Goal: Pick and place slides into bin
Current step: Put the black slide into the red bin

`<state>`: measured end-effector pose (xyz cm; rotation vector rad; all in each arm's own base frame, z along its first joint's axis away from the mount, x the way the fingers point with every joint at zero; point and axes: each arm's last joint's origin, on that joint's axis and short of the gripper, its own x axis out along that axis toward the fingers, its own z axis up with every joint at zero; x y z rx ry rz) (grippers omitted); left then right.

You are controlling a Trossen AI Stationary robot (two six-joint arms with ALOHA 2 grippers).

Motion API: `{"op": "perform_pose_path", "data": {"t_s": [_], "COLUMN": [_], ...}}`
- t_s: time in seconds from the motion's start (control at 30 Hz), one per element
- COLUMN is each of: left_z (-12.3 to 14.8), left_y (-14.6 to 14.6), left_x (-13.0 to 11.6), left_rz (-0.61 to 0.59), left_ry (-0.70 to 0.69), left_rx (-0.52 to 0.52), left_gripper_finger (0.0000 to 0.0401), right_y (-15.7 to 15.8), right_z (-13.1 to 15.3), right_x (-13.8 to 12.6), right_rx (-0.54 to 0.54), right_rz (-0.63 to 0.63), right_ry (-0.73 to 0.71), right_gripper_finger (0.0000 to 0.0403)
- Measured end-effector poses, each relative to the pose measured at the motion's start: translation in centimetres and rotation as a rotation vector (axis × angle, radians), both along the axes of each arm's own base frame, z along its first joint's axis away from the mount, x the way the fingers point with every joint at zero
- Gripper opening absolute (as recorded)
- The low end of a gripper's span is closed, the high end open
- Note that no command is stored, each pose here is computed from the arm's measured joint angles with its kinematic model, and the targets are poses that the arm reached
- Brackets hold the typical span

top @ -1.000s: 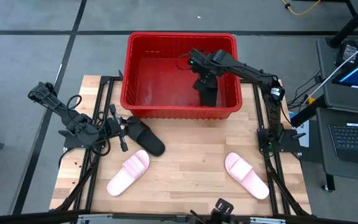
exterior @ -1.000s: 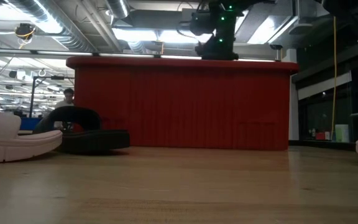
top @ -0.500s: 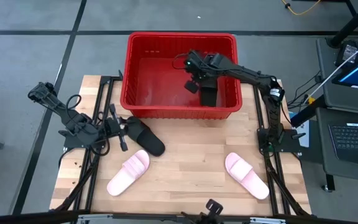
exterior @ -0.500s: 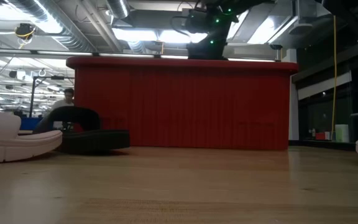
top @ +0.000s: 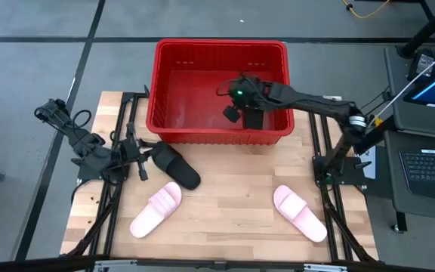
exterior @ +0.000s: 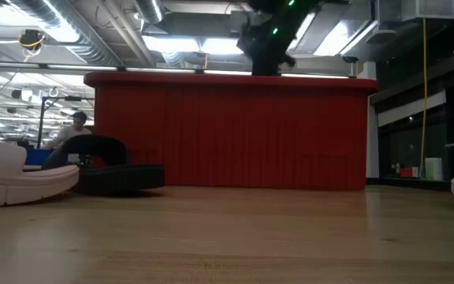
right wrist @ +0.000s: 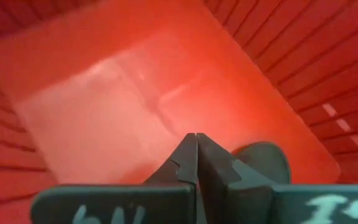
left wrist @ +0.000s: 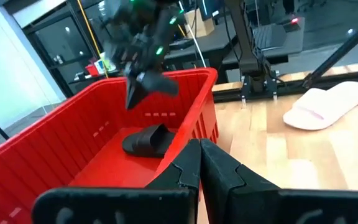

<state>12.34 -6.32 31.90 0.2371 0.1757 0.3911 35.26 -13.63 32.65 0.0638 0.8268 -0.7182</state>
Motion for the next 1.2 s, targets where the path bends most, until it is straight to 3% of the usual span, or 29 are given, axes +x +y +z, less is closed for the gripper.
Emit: {"op": "perform_pose_path", "data": {"t_s": [0.4,0.67,0.87,1.03,1.2], "left_z": [0.2,-0.4,-0.7,-1.4,-0.2], "left_y": [0.7,0.4,0.2,-0.7,-1.8], "left_x": [-1.0,-0.9,-0.6,0.6,2.2], "left_rz": [-0.026,-0.146,-0.104,-0.058,-0.007], "left_ry": [-0.029,0.033,0.03,0.059,0.103], "left_rx": [-0.082,-0.116,-0.166,-0.192,-0.225], "left_gripper_finger": [0.0003,0.0002,0.0002,0.0002,0.0002], "right_y": [8.7,14.8,18.0,19.1,20.2], "right_z": [6.2,4.7,3.6,3.1,3.7], "right_x": [-6.4,-8.2,-8.8,-10.4,-12.4], "right_rx": [-0.046,-0.084,-0.078,-0.153,-0.147], "right_rz": [0.146,0.218,0.317,0.29,0.362], "right_ry": [-0.344,-0.461,-0.518,-0.488,-0.52], "right_gripper_finger": [0.0004,0.0004,0.0008,0.0005,0.0005]}}
